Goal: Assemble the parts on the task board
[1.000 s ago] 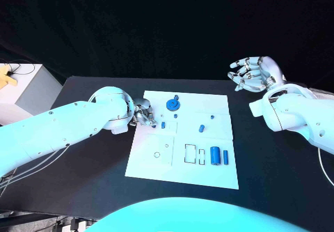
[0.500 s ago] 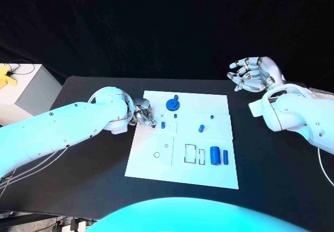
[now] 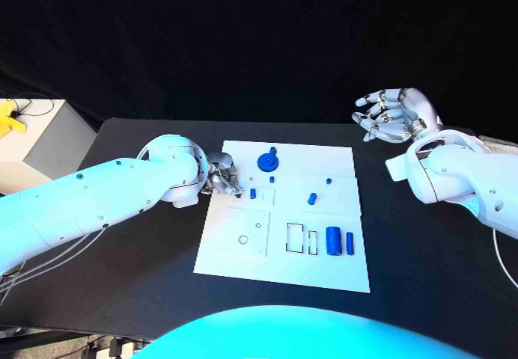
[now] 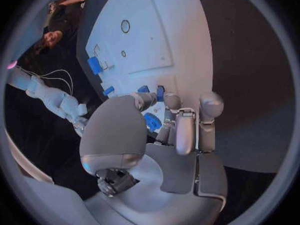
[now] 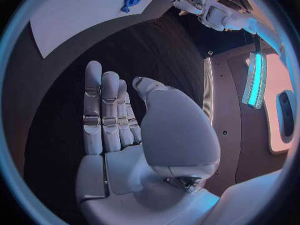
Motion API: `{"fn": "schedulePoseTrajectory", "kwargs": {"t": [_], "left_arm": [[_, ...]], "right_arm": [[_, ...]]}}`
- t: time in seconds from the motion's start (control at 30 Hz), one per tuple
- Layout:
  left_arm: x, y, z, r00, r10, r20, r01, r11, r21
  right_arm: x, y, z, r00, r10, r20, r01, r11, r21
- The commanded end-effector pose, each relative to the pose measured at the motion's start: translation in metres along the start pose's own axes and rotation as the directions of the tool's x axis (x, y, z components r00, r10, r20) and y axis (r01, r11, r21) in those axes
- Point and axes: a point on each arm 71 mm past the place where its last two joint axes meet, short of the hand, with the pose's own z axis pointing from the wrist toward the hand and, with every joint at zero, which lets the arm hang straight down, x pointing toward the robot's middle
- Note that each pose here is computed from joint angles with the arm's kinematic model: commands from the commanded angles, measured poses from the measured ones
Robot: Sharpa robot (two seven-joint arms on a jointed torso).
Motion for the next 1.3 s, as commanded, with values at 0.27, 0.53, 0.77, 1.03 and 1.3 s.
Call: {"fn": "schedulePoseTrajectory", "kwargs": {"t": [0.27,0.53,0.77,1.03,1.3], "left_arm": [[0.0038,-0.0031,0.0003,0.999,0.003,-0.045,-0.002,1.000,0.011],[0.0038,-0.0036,0.0008,0.999,-0.001,-0.045,0.001,1.000,0.010],[0.0044,-0.0016,0.0025,0.998,-0.027,-0.059,0.027,1.000,-0.006],[0.0059,-0.0015,0.0072,0.996,-0.049,-0.073,0.048,0.999,-0.017],[0.0078,-0.0024,0.0100,0.995,-0.064,-0.072,0.063,0.998,-0.019]], "right_arm": [[0.0008,-0.0004,-0.0003,1.000,0.001,-0.016,-0.001,1.000,-0.001],[0.0008,-0.0011,-0.0006,1.000,0.000,-0.015,0.000,1.000,0.001],[0.0017,-0.0007,-0.0003,1.000,0.003,-0.015,-0.003,1.000,-0.002],[0.0014,-0.0011,-0.0006,1.000,0.004,-0.015,-0.004,1.000,-0.002],[0.0007,-0.0018,-0.0011,1.000,0.004,-0.014,-0.004,1.000,0.000]]}}
